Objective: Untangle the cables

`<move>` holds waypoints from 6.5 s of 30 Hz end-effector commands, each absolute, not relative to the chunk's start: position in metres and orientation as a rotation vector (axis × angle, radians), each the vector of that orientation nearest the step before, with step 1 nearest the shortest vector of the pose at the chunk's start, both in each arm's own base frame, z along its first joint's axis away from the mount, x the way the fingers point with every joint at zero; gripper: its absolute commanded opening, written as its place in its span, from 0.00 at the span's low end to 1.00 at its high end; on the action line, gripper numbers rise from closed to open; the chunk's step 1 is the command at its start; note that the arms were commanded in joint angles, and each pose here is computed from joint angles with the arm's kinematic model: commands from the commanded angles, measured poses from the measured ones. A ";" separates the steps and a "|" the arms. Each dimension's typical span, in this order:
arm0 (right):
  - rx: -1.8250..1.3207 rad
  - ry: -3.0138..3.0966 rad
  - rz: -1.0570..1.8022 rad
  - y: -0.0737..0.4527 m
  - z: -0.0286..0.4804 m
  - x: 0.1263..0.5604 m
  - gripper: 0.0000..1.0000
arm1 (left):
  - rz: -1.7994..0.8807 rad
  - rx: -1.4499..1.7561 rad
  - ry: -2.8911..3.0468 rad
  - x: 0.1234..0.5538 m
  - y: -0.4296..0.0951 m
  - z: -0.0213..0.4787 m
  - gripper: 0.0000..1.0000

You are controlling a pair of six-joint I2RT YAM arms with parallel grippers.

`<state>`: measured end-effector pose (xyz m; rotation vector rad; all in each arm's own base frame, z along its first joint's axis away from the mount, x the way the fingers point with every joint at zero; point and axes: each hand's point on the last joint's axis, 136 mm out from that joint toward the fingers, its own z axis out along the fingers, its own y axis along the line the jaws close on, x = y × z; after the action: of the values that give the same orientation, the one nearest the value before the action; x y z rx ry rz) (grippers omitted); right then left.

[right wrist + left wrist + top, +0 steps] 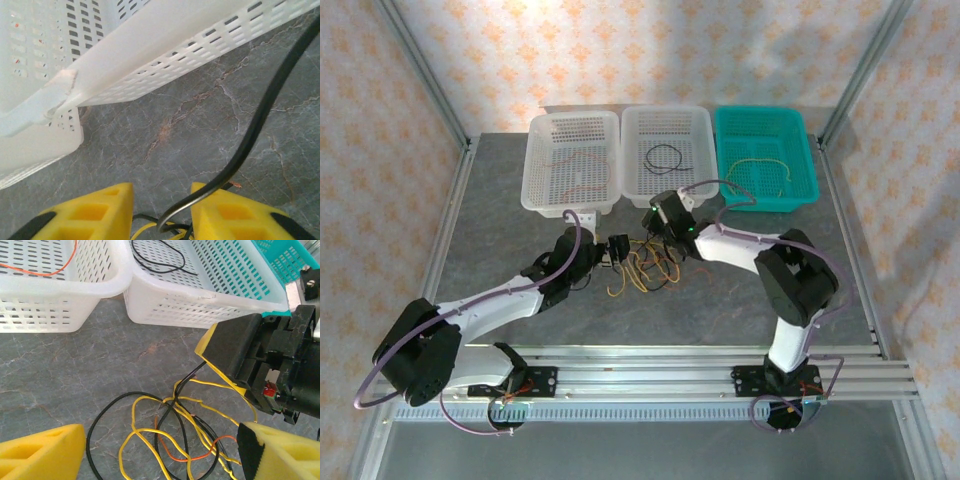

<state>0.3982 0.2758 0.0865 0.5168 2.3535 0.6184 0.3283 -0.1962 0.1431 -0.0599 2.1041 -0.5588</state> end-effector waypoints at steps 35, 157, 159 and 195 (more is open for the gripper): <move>0.419 2.013 0.915 0.249 0.239 0.354 0.00 | -0.678 -0.004 2.129 0.338 -0.251 0.117 0.81; 0.054 2.099 0.593 0.227 0.276 0.519 0.34 | -0.532 -0.129 2.050 0.358 -0.202 0.187 0.79; 0.050 2.097 0.598 0.225 0.274 0.502 0.32 | -0.527 -0.114 2.075 0.352 -0.207 0.181 0.79; -0.039 2.673 0.116 0.185 0.051 0.317 0.41 | -0.871 -0.120 2.207 0.290 -0.269 0.100 0.79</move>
<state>0.3237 0.2036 0.0597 -0.1065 2.6115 0.1853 0.2899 -0.2571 0.0956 -0.1356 2.2298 -0.8038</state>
